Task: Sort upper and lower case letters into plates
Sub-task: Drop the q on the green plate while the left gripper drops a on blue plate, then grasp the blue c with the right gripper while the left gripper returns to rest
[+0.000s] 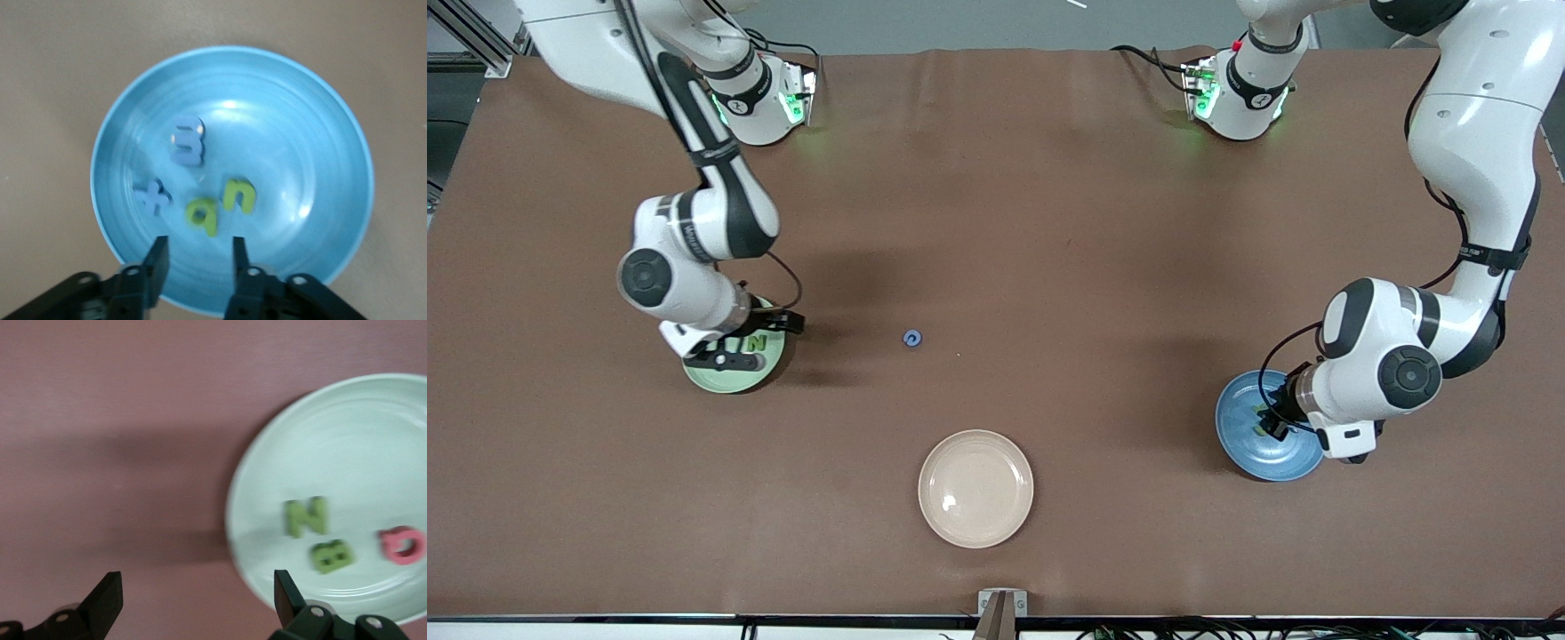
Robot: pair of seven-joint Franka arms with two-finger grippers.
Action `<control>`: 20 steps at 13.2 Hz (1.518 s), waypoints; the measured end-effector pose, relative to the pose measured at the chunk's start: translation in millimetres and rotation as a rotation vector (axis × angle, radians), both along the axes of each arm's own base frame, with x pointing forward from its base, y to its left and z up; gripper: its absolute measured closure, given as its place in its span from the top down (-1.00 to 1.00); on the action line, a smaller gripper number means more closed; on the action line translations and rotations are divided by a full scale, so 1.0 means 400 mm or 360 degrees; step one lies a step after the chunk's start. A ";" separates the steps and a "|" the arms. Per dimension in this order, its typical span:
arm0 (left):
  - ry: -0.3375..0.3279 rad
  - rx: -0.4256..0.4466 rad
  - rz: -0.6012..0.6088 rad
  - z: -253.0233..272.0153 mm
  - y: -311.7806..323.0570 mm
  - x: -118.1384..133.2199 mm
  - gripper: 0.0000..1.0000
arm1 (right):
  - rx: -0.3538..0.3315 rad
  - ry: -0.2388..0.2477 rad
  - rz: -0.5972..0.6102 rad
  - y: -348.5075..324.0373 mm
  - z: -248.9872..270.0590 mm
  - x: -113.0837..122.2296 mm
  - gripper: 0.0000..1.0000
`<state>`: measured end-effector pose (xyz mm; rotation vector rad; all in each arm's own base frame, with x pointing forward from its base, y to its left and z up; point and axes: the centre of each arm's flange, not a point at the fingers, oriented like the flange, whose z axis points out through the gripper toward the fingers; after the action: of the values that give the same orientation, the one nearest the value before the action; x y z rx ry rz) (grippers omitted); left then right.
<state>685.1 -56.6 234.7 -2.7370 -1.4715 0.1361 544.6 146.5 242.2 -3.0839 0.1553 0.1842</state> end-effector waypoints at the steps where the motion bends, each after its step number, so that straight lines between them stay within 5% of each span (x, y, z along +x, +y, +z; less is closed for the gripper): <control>1: -0.0001 -0.0002 0.0009 -0.001 0.011 0.001 0.22 | -0.0004 -0.0033 -0.0039 0.063 -0.002 -0.011 1.00; 5: -0.0125 -0.0004 -0.0120 0.123 -0.043 0.022 1.00 | -0.0016 -0.0120 -0.0190 0.245 -0.076 -0.053 1.00; 11: -0.0276 0.0167 -0.0766 0.534 -0.034 -0.017 1.00 | -0.0014 -0.0148 -0.0315 0.443 -0.136 -0.054 0.97; 15: -0.0198 0.0244 -0.1008 0.744 -0.017 -0.102 1.00 | -0.0003 -0.0177 -0.0308 0.500 -0.173 -0.068 0.81; 17: -0.0203 0.0168 -0.1112 0.831 0.001 -0.131 1.00 | -0.0008 -0.0177 -0.0305 0.501 -0.183 -0.068 0.65; 20: -0.0208 0.0091 -0.1221 0.931 0.069 -0.187 1.00 | 0.0008 -0.0195 -0.0299 0.514 -0.169 -0.061 -0.01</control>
<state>610.3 -28.8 607.1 -3.0704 -0.3425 -0.1072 520.3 352.3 174.6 -3.0405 0.4351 -0.0124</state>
